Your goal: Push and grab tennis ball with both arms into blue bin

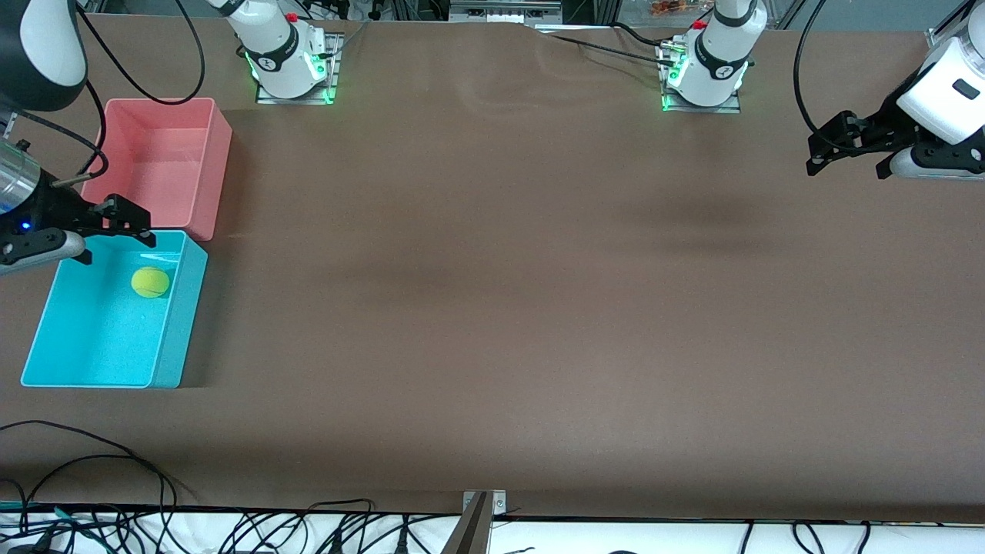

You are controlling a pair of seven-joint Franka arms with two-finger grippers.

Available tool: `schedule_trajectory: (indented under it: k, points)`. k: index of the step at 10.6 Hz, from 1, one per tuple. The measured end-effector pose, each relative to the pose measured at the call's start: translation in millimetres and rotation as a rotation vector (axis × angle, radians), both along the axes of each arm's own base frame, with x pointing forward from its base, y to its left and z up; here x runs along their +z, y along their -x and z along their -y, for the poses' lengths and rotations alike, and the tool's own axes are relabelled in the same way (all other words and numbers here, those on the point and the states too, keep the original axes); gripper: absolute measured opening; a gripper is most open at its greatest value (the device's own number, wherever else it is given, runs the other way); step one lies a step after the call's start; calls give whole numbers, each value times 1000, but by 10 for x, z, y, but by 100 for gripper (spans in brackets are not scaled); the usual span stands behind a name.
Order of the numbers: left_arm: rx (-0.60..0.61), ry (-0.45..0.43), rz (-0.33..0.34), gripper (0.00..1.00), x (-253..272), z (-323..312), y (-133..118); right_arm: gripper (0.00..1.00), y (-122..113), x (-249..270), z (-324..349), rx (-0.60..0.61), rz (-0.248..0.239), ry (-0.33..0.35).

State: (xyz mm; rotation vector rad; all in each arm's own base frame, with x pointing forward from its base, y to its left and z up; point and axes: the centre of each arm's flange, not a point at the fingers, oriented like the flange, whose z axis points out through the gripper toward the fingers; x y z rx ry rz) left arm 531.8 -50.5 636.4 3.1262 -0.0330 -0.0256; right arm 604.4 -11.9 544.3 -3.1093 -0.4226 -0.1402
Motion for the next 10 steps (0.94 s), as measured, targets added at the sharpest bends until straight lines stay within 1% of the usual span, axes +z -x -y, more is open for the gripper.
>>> schedule_trajectory:
  k: [1,2,3,5,6,7,8,10]
  points:
    - [0,0,-1,100,-2,1,0,100,34,120,-64,-52,6,15]
    - [0,0,-1,100,-3,1,0,100,80,225,-103,-87,10,16]
    - [0,0,-2,100,-4,1,-1,100,139,311,-103,-111,7,15]
    - [-1,0,-3,100,-6,6,0,100,279,455,-70,-167,-15,14]
    - [-1,0,-3,100,-8,6,0,100,343,551,-68,-189,-11,13]
    - [-3,0,-4,100,-9,15,1,100,407,639,-75,-199,-8,10]
    - [-6,-1,-5,100,-9,30,3,100,452,705,-92,-216,-6,-11]
    - [-11,-1,-5,100,-10,56,6,100,514,765,-106,-247,-14,-22]
